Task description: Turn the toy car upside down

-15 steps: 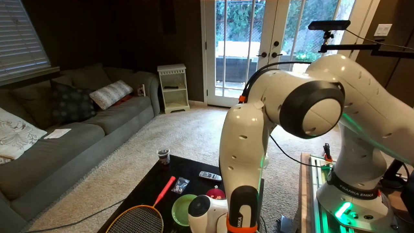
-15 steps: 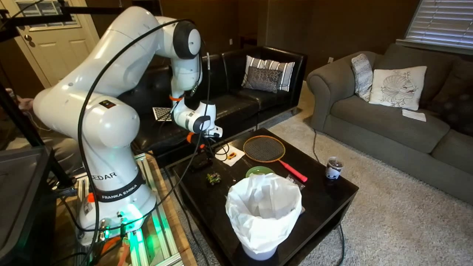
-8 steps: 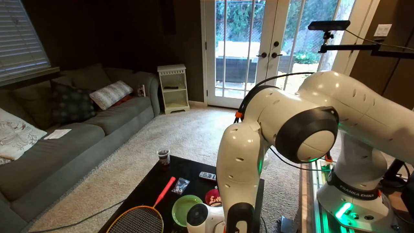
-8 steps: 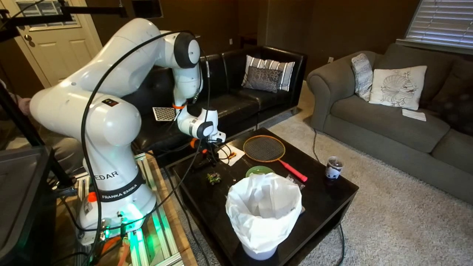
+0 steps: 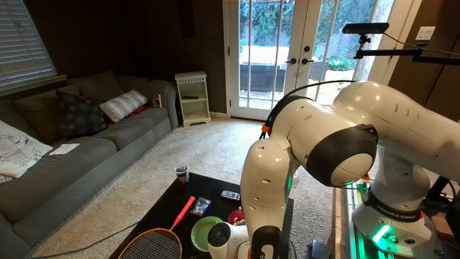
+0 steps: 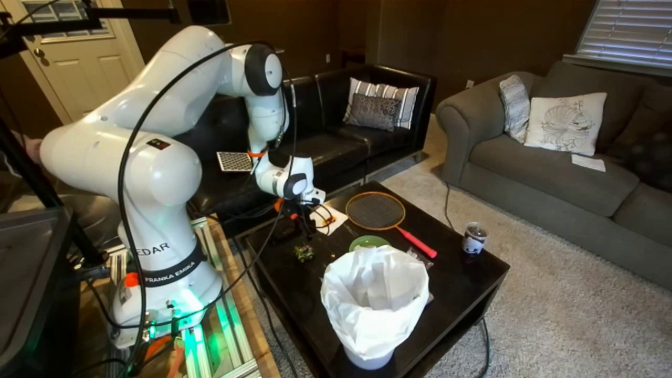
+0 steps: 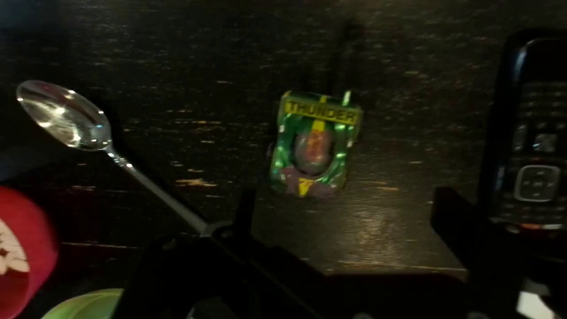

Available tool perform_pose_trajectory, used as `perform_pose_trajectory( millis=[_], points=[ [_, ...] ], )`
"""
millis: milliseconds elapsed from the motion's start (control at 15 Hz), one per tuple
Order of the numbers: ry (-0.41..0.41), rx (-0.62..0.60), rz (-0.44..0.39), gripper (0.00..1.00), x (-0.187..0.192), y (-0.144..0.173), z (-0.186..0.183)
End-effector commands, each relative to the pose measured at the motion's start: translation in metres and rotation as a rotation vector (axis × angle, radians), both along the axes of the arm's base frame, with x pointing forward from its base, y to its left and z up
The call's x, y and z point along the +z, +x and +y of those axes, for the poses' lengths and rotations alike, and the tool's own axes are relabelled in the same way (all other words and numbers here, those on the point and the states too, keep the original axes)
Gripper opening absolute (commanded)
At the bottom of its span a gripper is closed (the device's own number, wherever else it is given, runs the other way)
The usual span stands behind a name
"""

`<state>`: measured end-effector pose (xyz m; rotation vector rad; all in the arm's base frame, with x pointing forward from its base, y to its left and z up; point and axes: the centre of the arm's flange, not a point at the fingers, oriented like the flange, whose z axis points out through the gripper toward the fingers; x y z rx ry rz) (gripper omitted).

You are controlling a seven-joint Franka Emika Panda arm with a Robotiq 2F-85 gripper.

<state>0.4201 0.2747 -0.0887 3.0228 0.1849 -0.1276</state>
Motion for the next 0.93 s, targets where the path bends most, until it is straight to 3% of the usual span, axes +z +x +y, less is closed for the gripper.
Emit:
perform_pose_trajectory(
  millis=[0, 467, 867],
  points=[
    [-0.115, -0.086, -0.043, 1.0, -0.03, 0.018, -0.025],
    [-0.099, -0.133, 0.031, 1.0, -0.053, 0.025, -0.036],
    [-0.056, -0.156, 0.017, 1.0, -0.046, 0.032, -0.029]
  ],
)
